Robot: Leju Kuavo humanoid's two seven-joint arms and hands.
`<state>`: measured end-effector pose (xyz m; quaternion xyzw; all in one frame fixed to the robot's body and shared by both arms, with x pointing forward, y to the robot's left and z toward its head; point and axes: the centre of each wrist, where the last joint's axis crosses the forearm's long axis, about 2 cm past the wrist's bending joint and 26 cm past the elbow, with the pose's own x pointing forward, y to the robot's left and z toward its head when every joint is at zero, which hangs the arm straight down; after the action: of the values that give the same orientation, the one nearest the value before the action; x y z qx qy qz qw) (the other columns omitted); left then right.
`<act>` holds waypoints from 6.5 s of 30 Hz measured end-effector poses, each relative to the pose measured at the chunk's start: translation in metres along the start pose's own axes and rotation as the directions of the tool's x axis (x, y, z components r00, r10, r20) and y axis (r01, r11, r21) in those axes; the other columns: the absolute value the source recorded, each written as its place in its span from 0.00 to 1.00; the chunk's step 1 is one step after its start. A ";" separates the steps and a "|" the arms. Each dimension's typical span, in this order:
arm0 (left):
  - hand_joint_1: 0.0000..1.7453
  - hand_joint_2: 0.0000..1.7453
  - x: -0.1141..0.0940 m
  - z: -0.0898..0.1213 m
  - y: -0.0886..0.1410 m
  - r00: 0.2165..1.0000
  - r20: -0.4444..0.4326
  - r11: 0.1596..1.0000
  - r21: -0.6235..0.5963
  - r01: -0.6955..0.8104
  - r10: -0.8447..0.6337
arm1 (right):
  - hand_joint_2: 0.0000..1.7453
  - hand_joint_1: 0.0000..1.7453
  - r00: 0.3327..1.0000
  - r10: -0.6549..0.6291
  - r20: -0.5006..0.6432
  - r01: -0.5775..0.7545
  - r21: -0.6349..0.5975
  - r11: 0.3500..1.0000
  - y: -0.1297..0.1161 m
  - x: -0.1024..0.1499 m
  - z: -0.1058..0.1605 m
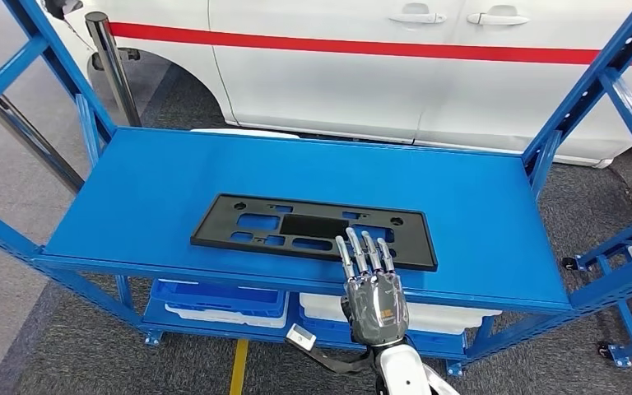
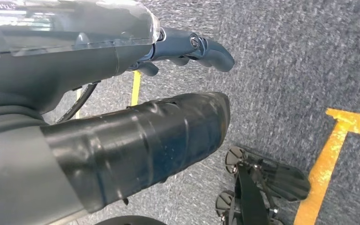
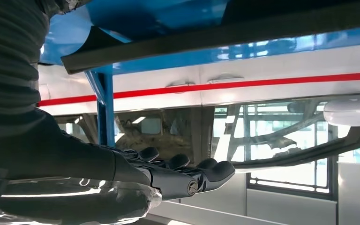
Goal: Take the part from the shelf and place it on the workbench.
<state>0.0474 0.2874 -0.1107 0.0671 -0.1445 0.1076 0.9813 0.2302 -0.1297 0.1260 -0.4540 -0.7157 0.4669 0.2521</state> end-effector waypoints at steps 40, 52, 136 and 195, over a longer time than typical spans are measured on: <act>0.00 0.00 0.000 -0.001 0.005 1.000 0.011 1.000 0.003 -0.018 0.018 | 1.00 0.00 0.999 0.019 0.036 -0.023 0.121 0.992 0.005 -0.017 -0.031; 0.00 0.00 -0.001 -0.001 0.005 1.000 0.019 1.000 0.007 -0.016 0.016 | 1.00 0.00 0.999 -0.005 0.036 0.000 0.135 0.991 0.004 -0.017 -0.034; 0.00 1.00 0.000 0.000 0.002 0.997 -0.011 0.994 0.089 -0.071 0.072 | 1.00 1.00 0.976 0.137 -0.168 -0.144 -0.029 0.989 -0.002 -0.040 -0.040; 0.00 1.00 -0.002 0.002 -0.009 0.999 -0.020 0.999 -0.009 -0.035 0.035 | 1.00 1.00 0.302 -0.941 0.155 0.935 0.143 0.323 -0.028 0.033 0.014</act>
<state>0.0472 0.2776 -0.1106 0.0588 -0.1366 0.1248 0.9810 0.1929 -0.1111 0.1426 0.1023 -0.8619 0.2869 0.4054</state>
